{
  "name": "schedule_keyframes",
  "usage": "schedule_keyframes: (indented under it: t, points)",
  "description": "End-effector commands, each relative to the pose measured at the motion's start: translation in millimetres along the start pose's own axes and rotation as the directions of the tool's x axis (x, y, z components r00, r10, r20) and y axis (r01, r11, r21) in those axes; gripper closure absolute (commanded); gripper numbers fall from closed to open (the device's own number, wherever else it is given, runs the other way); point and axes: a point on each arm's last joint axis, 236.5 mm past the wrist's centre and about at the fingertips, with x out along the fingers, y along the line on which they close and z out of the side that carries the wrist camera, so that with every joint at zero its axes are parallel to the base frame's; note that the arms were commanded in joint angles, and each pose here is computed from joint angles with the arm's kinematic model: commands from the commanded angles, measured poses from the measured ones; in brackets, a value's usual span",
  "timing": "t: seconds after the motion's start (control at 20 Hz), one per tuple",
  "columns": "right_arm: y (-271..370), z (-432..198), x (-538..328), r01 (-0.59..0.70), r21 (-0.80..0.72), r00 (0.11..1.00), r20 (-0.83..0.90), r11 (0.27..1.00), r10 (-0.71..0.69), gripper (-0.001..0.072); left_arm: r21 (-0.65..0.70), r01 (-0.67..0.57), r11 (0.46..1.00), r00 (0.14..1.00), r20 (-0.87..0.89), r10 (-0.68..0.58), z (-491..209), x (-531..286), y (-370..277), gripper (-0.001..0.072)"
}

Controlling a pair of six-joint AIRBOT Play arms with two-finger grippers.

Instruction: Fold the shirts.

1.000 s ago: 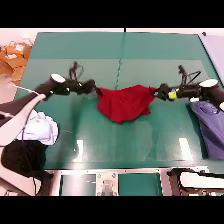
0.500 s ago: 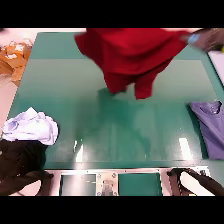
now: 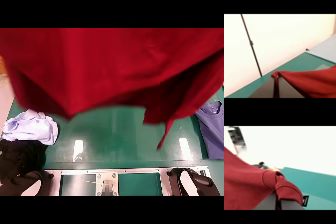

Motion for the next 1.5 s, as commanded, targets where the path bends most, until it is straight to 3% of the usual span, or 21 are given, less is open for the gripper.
schedule_keyframes:
  t: [0.0, 0.15, 0.3, 0.45, 0.55, 0.65, 0.7, 0.75, 0.8, 0.85, 0.9, 0.95, 1.05, 1.1, 1.15, 1.25, 1.35, 1.45]
  points:
    - [-46, -31, 16, 0.073, 0.114, 0.995, -0.072, 0.991, -0.065, 0.0693, -0.037, -0.028, 0.999, 0.988, -0.152, 0.022, -63, 56, 32, 0.0686]
    - [-128, -131, 53, 0.16, 0.341, 0.96, -0.272, 0.927, -0.065, 0.0692, -0.209, 0.095, 0.973, 0.933, -0.323, -0.16, -180, 151, 34, 0.0685]
    - [-224, -268, 77, 0.345, 0.507, 0.893, -0.436, 0.79, -0.111, 0.0693, -0.375, 0.273, 0.886, 0.832, -0.37, -0.413, -306, 238, -10, 0.0684]
    - [-305, -402, 72, 0.584, 0.563, 0.778, -0.594, 0.585, -0.205, 0.0692, -0.479, 0.258, 0.839, 0.76, -0.435, -0.482, -428, 296, -64, 0.0684]
    - [-333, -445, 72, 0.647, 0.543, 0.725, -0.656, 0.535, -0.21, 0.0692, -0.536, 0.241, 0.809, 0.743, -0.435, -0.509, -468, 314, -94, 0.0684]
    - [-355, -454, 81, 0.662, 0.529, 0.71, -0.669, 0.532, -0.218, 0.0692, -0.574, 0.228, 0.787, 0.742, -0.42, -0.522, -477, 319, -104, 0.0683]
    - [-364, -448, 87, 0.657, 0.527, 0.715, -0.661, 0.539, -0.225, 0.0691, -0.597, 0.203, 0.776, 0.747, -0.418, -0.517, -474, 319, -99, 0.0648]
    - [-372, -436, 91, 0.65, 0.524, 0.725, -0.644, 0.55, -0.242, 0.0651, -0.631, 0.173, 0.756, 0.749, -0.415, -0.517, -467, 317, -90, 0.0295]
    - [-378, -418, 95, 0.633, 0.527, 0.742, -0.622, 0.567, -0.251, 0.0469, -0.681, 0.137, 0.72, 0.74, -0.413, -0.531, -459, 310, -78, 0.0135]
    - [-379, -399, 96, 0.607, 0.539, 0.762, -0.603, 0.584, -0.236, 0.0389, -0.719, 0.123, 0.684, 0.714, -0.414, -0.564, -449, 298, -65, 0.0135]
    - [-377, -379, 93, 0.572, 0.559, 0.784, -0.588, 0.6, -0.199, 0.0396, -0.749, 0.115, 0.652, 0.68, -0.419, -0.602, -441, 282, -53, 0.0136]
    - [-372, -364, 87, 0.54, 0.583, 0.799, -0.581, 0.607, -0.153, 0.0442, -0.782, 0.086, 0.617, 0.642, -0.43, -0.635, -434, 260, -36, 0.0195]
    - [-355, -350, 67, 0.499, 0.648, 0.812, -0.582, 0.575, -0.048, 0.0457, -0.815, 0.041, 0.578, 0.572, -0.455, -0.682, -430, 216, -8, 0.0575]
    - [-344, -352, 58, 0.494, 0.677, 0.809, -0.588, 0.545, -0.002, 0.0473, -0.826, 0.019, 0.564, 0.546, -0.464, -0.698, -429, 196, 3, 0.0686]
    - [-338, -358, 52, 0.503, 0.691, 0.804, -0.595, 0.519, 0.012, 0.0557, -0.832, -0.016, 0.555, 0.537, -0.475, -0.697, -428, 184, 14, 0.0685]
    - [-319, -389, 39, 0.552, 0.69, 0.767, -0.64, 0.468, 0.04, 0.0562, -0.797, -0.072, 0.6, 0.513, -0.546, -0.663, -430, 165, 24, 0.0686]
    - [-285, -432, 32, 0.589, 0.702, 0.729, -0.675, 0.401, 0.112, 0.0467, -0.751, -0.119, 0.65, 0.482, -0.616, -0.623, -431, 144, 23, 0.0685]
    - [-255, -477, 29, 0.632, 0.681, 0.679, -0.717, 0.37, 0.161, 0.0423, -0.745, -0.139, 0.652, 0.468, -0.629, -0.62, -429, 122, 10, 0.0685]
